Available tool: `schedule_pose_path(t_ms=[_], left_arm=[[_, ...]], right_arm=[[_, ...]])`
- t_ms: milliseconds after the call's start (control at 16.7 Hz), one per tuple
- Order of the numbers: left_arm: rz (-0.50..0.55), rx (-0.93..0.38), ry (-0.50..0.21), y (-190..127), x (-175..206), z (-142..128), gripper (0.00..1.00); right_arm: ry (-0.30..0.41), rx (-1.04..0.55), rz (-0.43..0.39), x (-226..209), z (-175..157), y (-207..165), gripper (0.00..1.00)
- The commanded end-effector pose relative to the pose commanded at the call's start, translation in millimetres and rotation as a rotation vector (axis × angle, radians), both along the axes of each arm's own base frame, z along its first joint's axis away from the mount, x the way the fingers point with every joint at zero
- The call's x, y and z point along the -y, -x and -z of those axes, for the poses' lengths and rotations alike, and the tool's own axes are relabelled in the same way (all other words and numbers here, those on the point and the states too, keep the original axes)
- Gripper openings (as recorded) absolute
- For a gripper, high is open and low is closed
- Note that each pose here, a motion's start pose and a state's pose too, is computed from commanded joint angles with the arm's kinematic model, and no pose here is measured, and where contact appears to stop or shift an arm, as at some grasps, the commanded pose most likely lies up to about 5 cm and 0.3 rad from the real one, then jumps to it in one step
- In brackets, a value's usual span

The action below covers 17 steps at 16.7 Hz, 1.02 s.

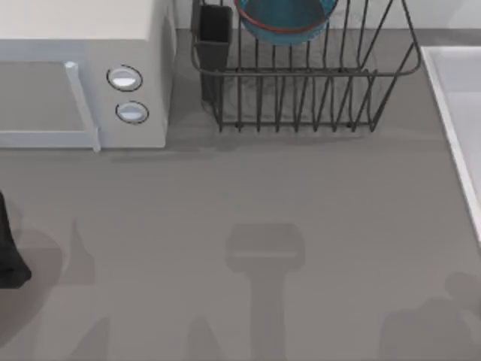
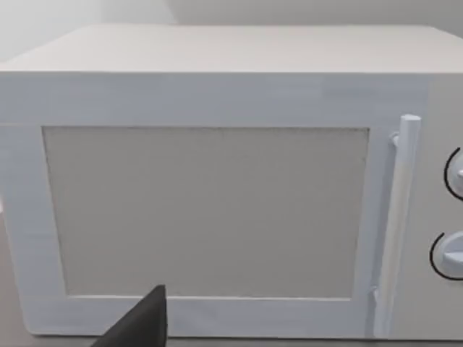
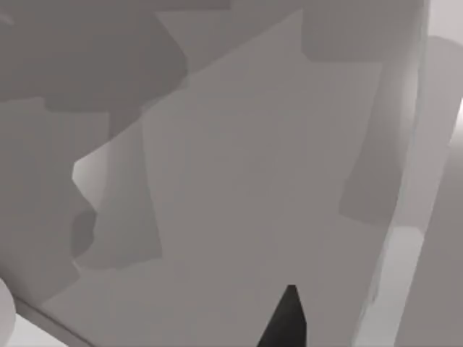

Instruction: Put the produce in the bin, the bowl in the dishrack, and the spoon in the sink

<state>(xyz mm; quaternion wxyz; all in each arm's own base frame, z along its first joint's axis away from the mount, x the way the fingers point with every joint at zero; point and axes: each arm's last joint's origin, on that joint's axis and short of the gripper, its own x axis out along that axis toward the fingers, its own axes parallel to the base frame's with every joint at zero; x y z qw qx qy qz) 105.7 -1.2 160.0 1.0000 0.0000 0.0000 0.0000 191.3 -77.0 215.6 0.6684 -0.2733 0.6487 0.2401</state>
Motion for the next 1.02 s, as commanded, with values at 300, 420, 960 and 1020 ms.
schedule_pose_path(t_ms=[300,420,960,1020], left_arm=[[0.000,0.000,0.000,0,0,0,1.00],[0.000,0.000,0.000,0,0,0,1.00],[0.000,0.000,0.000,0,0,0,1.00],[0.000,0.000,0.000,0,0,0,1.00]], right_arm=[[-0.001,-0.003,0.000,0,1,0,0.00],[-0.004,-0.011,-0.002,1,-2,-7,0.00],[-0.017,-0.062,-0.027,19,-27,-149,0.00],[-0.015,-0.057,-0.028,19,-28,-170,0.00]])
